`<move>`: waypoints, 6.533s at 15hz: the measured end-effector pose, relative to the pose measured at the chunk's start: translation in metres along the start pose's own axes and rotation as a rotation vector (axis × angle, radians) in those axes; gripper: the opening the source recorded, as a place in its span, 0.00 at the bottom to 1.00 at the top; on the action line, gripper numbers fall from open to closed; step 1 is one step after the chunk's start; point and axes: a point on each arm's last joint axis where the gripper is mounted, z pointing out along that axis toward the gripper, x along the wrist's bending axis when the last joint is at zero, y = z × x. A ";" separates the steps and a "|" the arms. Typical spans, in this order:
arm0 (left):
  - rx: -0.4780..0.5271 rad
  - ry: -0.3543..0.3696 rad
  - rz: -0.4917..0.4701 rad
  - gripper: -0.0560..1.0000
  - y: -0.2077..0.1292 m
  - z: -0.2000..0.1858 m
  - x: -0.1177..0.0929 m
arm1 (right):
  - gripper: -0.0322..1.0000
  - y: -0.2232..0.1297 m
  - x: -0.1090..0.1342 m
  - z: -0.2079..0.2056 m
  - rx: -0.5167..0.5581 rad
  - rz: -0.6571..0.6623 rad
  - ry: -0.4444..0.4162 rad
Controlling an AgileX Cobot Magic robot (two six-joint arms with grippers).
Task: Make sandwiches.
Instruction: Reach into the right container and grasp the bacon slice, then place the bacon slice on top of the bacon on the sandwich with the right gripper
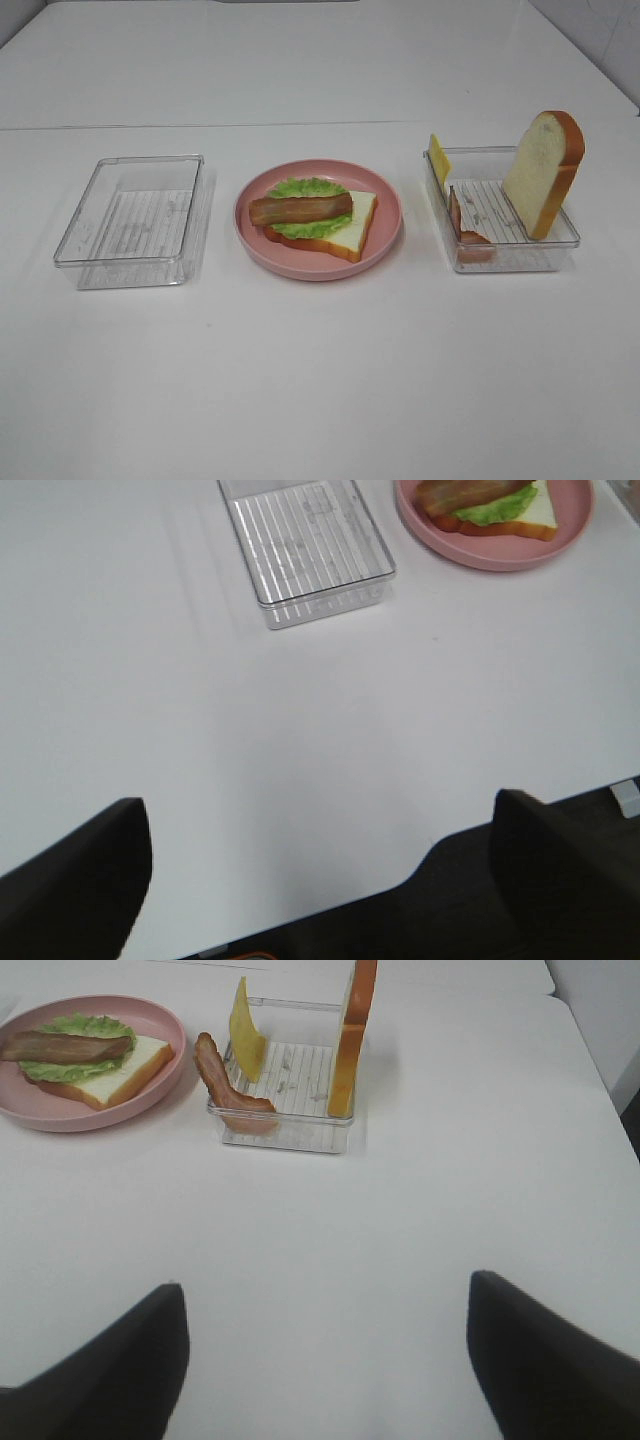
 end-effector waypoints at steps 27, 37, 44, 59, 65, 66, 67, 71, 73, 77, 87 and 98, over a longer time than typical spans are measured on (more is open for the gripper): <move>-0.259 -0.079 0.145 0.87 -0.071 0.015 -0.003 | 0.74 0.054 -0.002 0.035 0.041 0.078 0.066; -0.259 -0.079 0.145 0.86 -0.071 0.015 -0.003 | 0.74 0.139 -0.008 0.189 0.516 0.190 0.236; -0.259 -0.079 0.145 0.86 -0.071 0.015 -0.003 | 0.73 0.158 -0.009 0.269 0.670 0.205 0.314; -0.260 -0.080 0.144 0.86 -0.071 0.015 -0.003 | 0.69 0.129 0.056 0.394 0.984 0.071 0.296; -0.260 -0.080 0.144 0.86 -0.071 0.015 -0.003 | 0.62 0.108 0.057 0.418 0.988 0.079 0.276; -0.260 -0.080 0.144 0.86 -0.071 0.015 -0.003 | 0.57 0.106 0.057 0.421 0.988 0.080 0.274; -0.260 -0.080 0.144 0.86 -0.071 0.015 -0.003 | 0.52 0.104 0.057 0.422 0.991 0.080 0.274; -0.260 -0.080 0.144 0.86 -0.071 0.015 -0.003 | 0.09 0.104 0.057 0.423 0.984 0.081 0.272; -0.260 -0.080 0.144 0.86 -0.071 0.015 -0.003 | 0.03 0.104 0.057 0.423 0.984 0.081 0.272; -0.260 -0.080 0.144 0.86 -0.071 0.015 -0.003 | 0.03 0.107 0.057 0.421 0.973 0.078 0.271; -0.260 -0.080 0.144 0.86 -0.071 0.015 -0.003 | 0.03 0.204 0.067 0.327 0.681 0.167 0.516; -0.260 -0.080 0.144 0.86 -0.071 0.015 -0.003 | 0.03 0.167 0.154 0.401 0.560 0.488 0.834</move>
